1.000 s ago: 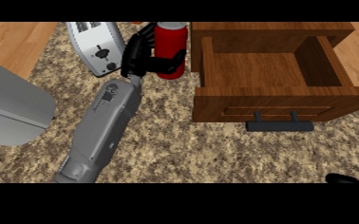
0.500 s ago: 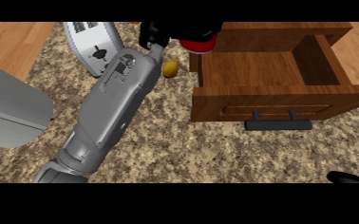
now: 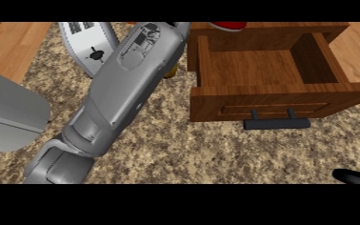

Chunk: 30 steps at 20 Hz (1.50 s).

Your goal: Pick up the can, place it into the drawer and close the drawer

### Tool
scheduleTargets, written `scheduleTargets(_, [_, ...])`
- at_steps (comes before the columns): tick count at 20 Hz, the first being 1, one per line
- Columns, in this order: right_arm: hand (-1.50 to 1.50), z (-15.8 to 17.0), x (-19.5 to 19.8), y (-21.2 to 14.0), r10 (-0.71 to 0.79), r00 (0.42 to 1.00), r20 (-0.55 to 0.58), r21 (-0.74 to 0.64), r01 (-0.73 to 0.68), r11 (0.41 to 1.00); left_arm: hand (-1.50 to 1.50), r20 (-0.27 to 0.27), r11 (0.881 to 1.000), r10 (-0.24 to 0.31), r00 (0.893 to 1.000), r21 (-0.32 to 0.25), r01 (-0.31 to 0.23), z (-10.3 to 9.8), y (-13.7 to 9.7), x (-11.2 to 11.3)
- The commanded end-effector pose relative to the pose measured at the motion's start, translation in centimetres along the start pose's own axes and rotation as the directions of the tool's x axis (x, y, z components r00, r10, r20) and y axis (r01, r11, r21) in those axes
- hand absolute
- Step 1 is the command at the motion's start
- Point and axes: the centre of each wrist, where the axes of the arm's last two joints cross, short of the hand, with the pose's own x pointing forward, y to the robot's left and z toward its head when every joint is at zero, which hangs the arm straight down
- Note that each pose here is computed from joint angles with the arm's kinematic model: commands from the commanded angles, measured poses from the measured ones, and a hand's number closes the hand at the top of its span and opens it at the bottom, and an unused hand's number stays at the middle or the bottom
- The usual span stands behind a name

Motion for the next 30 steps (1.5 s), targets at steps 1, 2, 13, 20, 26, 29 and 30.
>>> scheduleTargets(1, [-1.50,-1.0,-0.1,-0.3,-0.016,1.000,0.016,-0.012,0.016,1.000,1.50,-0.014,0.999,-0.036,0.999,-0.003,0.036,-1.1,-1.6,2.9])
scheduleTargets(2, [-1.50,0.9,0.3,-0.4,-0.007,1.000,0.025,0.011,0.007,1.000,1.50,-0.016,0.998,-0.055,0.998,0.014,0.055,-1.3,-1.5,1.8])
scheduleTargets(13, [-1.50,-1.7,-0.5,0.9,-0.025,0.999,0.021,0.042,0.024,0.999,1.50,-0.029,0.993,-0.110,0.994,0.040,0.111,-1.6,-3.2,1.4])
scheduleTargets(20, [-1.50,-1.5,0.9,1.6,-0.007,0.999,0.039,0.052,0.005,0.999,-1.50,-0.038,0.980,-0.107,0.994,0.164,0.111,-2.3,-3.2,2.1])
scheduleTargets(26, [-1.50,-2.2,1.0,1.0,0.073,0.994,0.078,0.086,-0.080,0.993,-1.50,-0.033,0.972,-0.109,0.993,0.205,0.114,-2.4,-3.5,2.9])
scheduleTargets(29, [-1.50,-2.9,1.3,1.2,0.109,0.989,0.100,0.094,-0.118,0.989,-1.50,-0.029,0.971,-0.104,0.994,0.213,0.108,-2.5,-2.8,1.4])
scheduleTargets(30, [-1.50,-2.4,1.6,2.1,0.119,0.985,0.127,0.112,-0.134,0.985,-1.50,-0.024,0.971,-0.090,0.996,0.219,0.093,-2.4,-2.7,1.0])
